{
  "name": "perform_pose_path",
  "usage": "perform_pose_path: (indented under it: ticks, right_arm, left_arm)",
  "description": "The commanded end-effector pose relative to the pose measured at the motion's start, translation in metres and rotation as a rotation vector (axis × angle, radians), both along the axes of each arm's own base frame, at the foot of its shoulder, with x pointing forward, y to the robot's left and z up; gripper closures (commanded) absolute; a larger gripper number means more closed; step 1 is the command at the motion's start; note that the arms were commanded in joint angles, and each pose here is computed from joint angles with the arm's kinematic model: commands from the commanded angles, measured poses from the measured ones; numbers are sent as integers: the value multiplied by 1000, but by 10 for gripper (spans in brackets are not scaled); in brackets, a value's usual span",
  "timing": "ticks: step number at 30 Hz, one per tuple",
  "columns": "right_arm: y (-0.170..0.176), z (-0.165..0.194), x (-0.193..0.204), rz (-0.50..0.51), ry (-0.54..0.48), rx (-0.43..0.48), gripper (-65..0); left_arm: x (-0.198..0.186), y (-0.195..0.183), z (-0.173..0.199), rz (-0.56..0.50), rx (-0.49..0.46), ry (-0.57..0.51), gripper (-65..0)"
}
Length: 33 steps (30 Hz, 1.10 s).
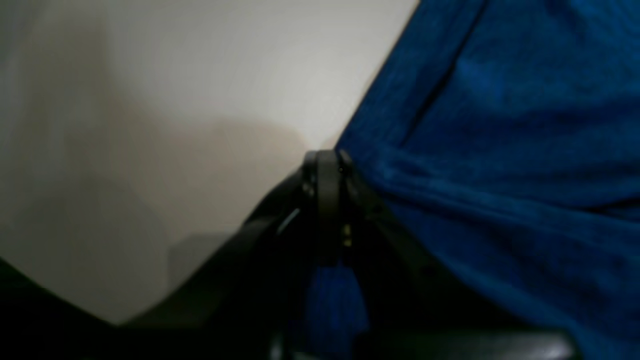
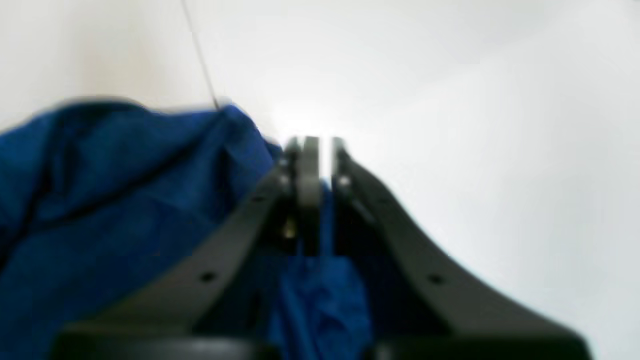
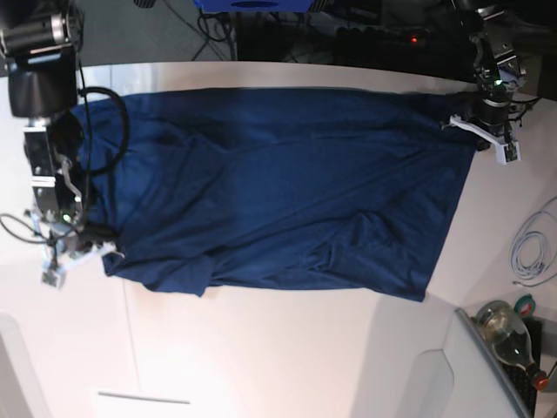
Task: Layout the t-shirt on the table in an organized manner, then fold the t-shirt properly
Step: 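Drag the held shirt edge with the right gripper along the table, then pull the shirt corner with the right gripper toward the collar edge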
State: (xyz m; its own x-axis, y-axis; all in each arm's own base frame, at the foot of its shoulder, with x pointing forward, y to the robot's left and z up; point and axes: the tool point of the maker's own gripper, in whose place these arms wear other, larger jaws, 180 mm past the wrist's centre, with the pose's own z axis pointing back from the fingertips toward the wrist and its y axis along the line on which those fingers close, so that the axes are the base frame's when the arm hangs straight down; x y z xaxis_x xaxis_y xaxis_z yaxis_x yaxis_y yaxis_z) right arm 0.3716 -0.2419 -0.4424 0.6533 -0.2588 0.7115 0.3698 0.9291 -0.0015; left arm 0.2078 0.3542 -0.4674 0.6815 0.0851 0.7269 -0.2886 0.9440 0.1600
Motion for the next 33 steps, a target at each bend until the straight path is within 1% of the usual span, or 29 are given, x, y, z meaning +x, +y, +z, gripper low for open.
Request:
perform_pose_path:
  ticks: [1,6,9,13,15,16,18,22,28,31,33]
  right_arm:
    - [-6,19,15,-10,-52,-10,0]
    - [-10,0,4,-23,12,-4,-2]
    - [-16,-13,-2,-38,55,-3,-2]
    - [-23,-28,-9,-61,108,-4,-2]
    - [-26,-33,-11,-69,121,-9,-2]
    - [-30,-32,-8,-73,110,-20,-2]
    - [-46,-35,-12,-89,117,-53,-2]
    - [-57,-44,-19,-107,153,-65,0]
    - [-69,-40,-21,-115,150,-86,0]
    - [-63,-30,-15,-94,107,-88,0]
    - [-54,-13,-10,-65,42,-89,0]
  left_arm:
    - [14,8,20,-12,39,-60,0]
    - [22,3,30,-20,44,-93,0]
    - [21,-1,27,-16,34,-89,0]
    - [11,-1,6,1,6,-40,0]
    - [3,-1,-4,9,-4,-12,0]
    - [0,0,-8,13,-9,-2,0]
    - [-4,4,-11,16,-6,15,0]
    - [-4,8,-16,26,-13,27,0]
    - [-1,10,-13,27,-12,16,0]
    - [3,8,-8,23,-8,4,0]
    - [9,7,3,8,8,-24,0]
